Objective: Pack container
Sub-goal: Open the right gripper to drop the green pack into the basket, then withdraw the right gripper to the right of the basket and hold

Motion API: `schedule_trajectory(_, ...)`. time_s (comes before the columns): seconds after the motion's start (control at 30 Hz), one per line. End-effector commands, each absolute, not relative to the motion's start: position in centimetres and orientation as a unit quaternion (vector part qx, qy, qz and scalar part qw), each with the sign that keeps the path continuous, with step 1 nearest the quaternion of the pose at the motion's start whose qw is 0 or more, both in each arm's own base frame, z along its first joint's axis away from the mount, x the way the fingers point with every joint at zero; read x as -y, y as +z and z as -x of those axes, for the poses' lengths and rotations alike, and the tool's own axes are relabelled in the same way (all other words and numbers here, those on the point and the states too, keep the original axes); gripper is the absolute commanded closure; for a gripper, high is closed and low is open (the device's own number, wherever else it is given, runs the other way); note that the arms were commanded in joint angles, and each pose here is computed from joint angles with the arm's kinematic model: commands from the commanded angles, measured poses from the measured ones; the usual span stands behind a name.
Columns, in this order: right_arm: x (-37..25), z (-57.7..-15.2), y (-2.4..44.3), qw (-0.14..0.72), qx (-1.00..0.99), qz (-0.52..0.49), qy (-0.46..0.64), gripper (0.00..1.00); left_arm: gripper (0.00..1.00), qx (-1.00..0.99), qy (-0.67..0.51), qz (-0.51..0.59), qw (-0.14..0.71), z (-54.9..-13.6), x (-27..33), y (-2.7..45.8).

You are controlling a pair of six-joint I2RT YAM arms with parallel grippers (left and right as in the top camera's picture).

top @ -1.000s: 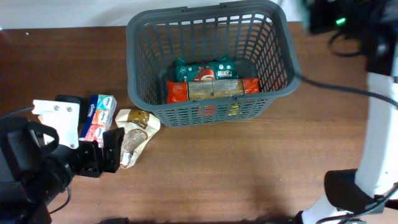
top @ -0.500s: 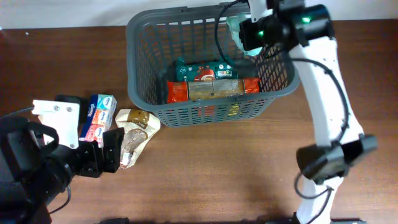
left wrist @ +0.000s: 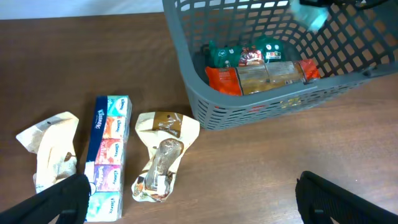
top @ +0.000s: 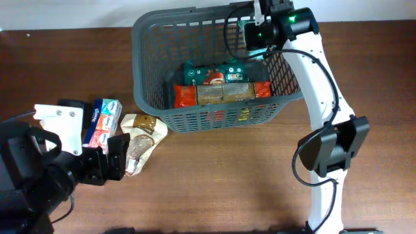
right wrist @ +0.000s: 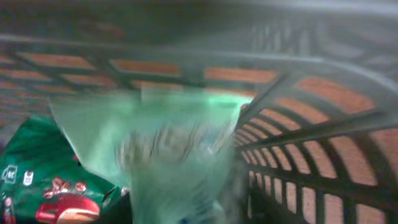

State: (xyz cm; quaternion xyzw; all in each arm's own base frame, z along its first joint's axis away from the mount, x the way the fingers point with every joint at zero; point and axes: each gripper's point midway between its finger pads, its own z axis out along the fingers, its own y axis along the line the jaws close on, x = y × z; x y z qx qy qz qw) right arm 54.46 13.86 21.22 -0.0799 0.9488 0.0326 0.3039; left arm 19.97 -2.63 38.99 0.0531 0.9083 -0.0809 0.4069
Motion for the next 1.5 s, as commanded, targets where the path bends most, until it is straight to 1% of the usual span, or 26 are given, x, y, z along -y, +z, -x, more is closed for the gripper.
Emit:
schedule_trajectory(0.0, -13.1, -54.5, 21.7, 0.31, -0.948, 0.07, 0.014, 0.31, 0.01, -0.905, -0.082, -0.06, 0.413, -19.7, 2.7, 39.3)
schedule_trajectory(0.1, -13.0, -54.1, 21.8, 0.305, -0.95, 0.07, 0.013, 0.28, 0.01, -0.905, -0.081, -0.059, 0.414, -19.8, 2.7, 39.4)
schedule_trajectory(0.23, -12.8, -53.2, 23.3, 0.306, -0.949, 0.07, 0.014, 0.28, 0.01, -0.905, -0.082, -0.06, 0.413, -19.7, 2.7, 39.3)
schedule_trajectory(0.4, -12.2, -50.8, 28.8, 0.335, -0.94, 0.069, 0.021, 0.28, 0.01, -0.905, -0.082, -0.06, 0.413, -19.7, 2.7, 39.3)
schedule_trajectory(0.43, -12.2, -49.2, 31.0, 0.343, -0.936, 0.072, 0.035, 0.28, 0.01, -0.905, -0.082, -0.06, 0.413, -19.7, 2.7, 39.3)
schedule_trajectory(0.6, -11.2, -44.1, 36.0, 0.358, -0.931, 0.038, 0.062, 0.27, 0.01, -0.905, -0.082, -0.059, 0.414, -19.8, 2.7, 39.3)
schedule_trajectory(0.73, -10.3, -39.8, 38.5, 0.357, -0.931, 0.041, 0.069, 0.27, 0.01, -0.905, -0.082, -0.06, 0.413, -19.7, 2.7, 39.3)
schedule_trajectory(0.77, -10.2, -37.8, 39.0, 0.345, -0.934, 0.046, 0.079, 0.27, 0.01, -0.905, -0.082, -0.06, 0.413, -19.7, 2.7, 39.3)
schedule_trajectory(0.8, -9.9, -35.8, 39.0, 0.328, -0.94, 0.048, 0.081, 0.27, 0.01, -0.905, -0.082, -0.059, 0.414, -19.8, 2.7, 39.3)
schedule_trajectory(0.9, -9.2, -33.1, 38.9, 0.304, -0.948, 0.049, 0.077, 0.27, 0.01, -0.905, -0.082, -0.059, 0.414, -19.8, 2.7, 39.3)
schedule_trajectory(1.13, -8.4, -29.7, 40.2, 0.321, -0.941, 0.076, 0.072, 0.27, 0.01, -0.905, -0.082, -0.06, 0.413, -19.7, 2.7, 39.3)
schedule_trajectory(1.23, -7.7, -28.7, 39.0, 0.305, -0.948, 0.074, 0.056, 0.27, 0.01, -0.905, -0.082, -0.06, 0.413, -19.7, 2.8, 39.3)
schedule_trajectory(1.37, -7.4, -27.8, 35.8, 0.267, -0.959, 0.077, 0.048, 0.27, 0.01, -0.904, -0.081, -0.06, 0.415, -19.8, 2.7, 39.4)
schedule_trajectory(1.47, -7.3, -27.3, 34.1, 0.261, -0.961, 0.077, 0.047, 0.27, 0.01, -0.904, -0.081, -0.06, 0.415, -19.8, 2.7, 39.4)
